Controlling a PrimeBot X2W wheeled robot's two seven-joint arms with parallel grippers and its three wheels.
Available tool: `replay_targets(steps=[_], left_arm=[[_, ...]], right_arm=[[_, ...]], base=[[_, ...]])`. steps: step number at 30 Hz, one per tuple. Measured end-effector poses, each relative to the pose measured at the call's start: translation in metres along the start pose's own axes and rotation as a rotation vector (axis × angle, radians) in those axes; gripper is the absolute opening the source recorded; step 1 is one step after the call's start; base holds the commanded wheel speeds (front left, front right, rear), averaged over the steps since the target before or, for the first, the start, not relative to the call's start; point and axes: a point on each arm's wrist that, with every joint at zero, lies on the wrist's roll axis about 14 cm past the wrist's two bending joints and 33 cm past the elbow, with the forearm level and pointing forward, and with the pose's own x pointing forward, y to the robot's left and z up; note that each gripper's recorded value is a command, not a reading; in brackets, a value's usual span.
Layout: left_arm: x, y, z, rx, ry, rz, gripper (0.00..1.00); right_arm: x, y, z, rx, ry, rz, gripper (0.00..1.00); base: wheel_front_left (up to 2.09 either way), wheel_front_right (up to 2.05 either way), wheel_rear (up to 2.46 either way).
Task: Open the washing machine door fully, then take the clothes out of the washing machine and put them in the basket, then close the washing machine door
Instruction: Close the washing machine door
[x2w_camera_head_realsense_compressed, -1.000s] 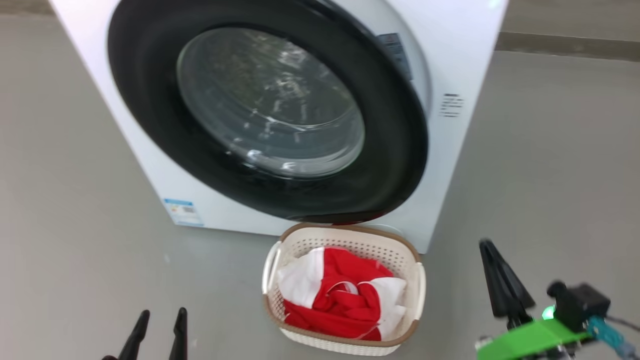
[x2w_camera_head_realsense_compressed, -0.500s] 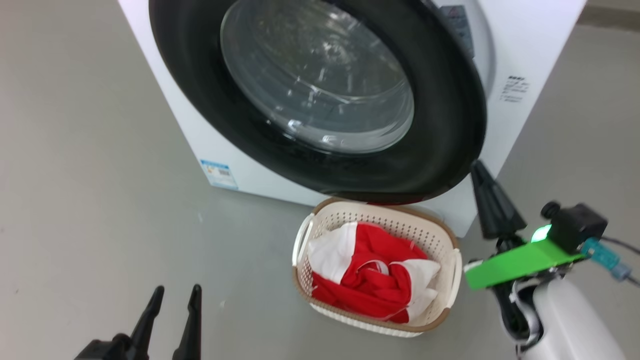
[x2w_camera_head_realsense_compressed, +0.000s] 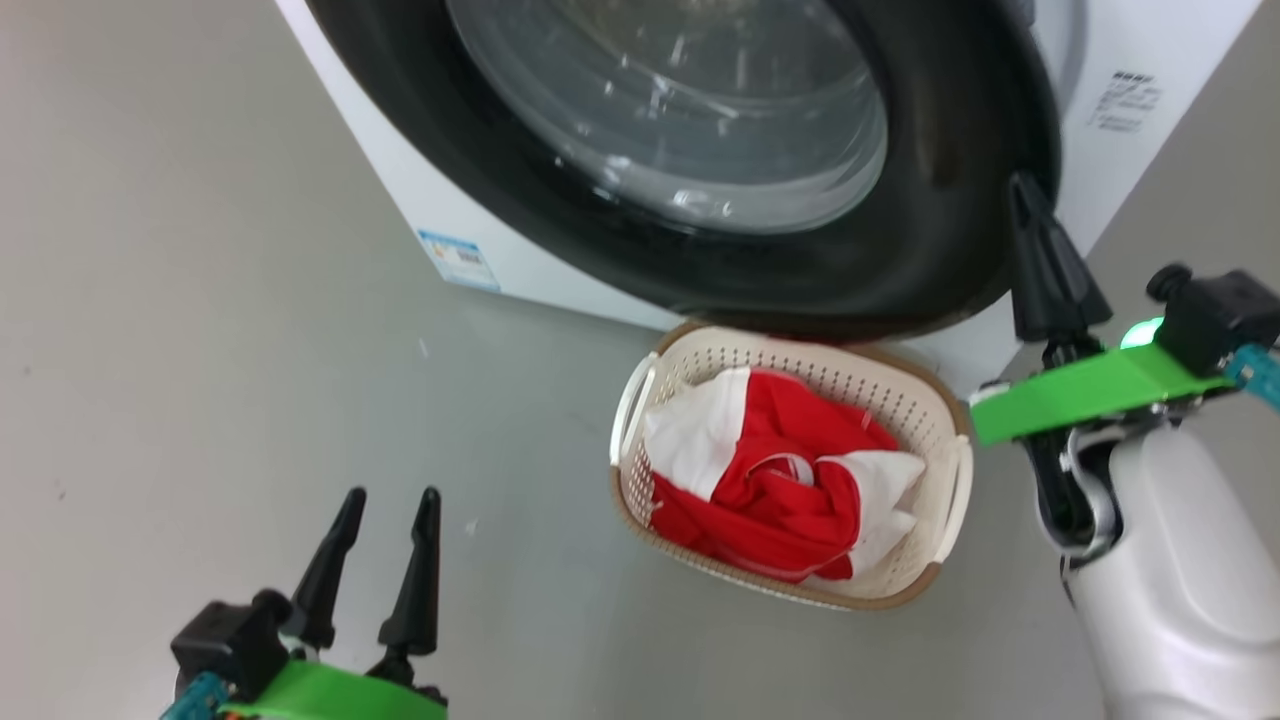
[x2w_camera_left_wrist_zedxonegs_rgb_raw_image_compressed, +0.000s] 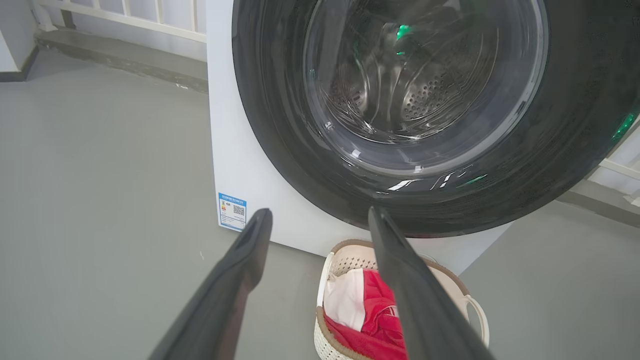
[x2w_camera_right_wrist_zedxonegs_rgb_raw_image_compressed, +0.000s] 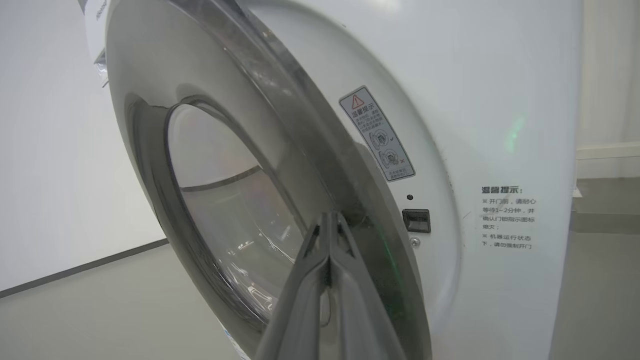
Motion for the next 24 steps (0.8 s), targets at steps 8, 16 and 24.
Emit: replay_targets(steps=[8, 16, 24], left_arm=[[0.019, -0.004, -0.006, 0.000, 0.017, -0.004, 1.00], [0.029, -0.001, -0.010, 0.003, 0.031, 0.003, 1.00], [0.030, -0.002, -0.005, 0.005, 0.017, -0.002, 1.00]], right_arm=[[0.036, -0.012, -0.004, 0.014, -0.027, -0.017, 0.00], [0.061, -0.019, -0.008, 0.051, -0.054, -0.030, 0.00], [0.065, -0.010, -0.004, 0.054, -0.059, -0.004, 0.00]], base=[[0.00, 0.00, 0.00], [0.00, 0.00, 0.00], [0.00, 0.00, 0.00]])
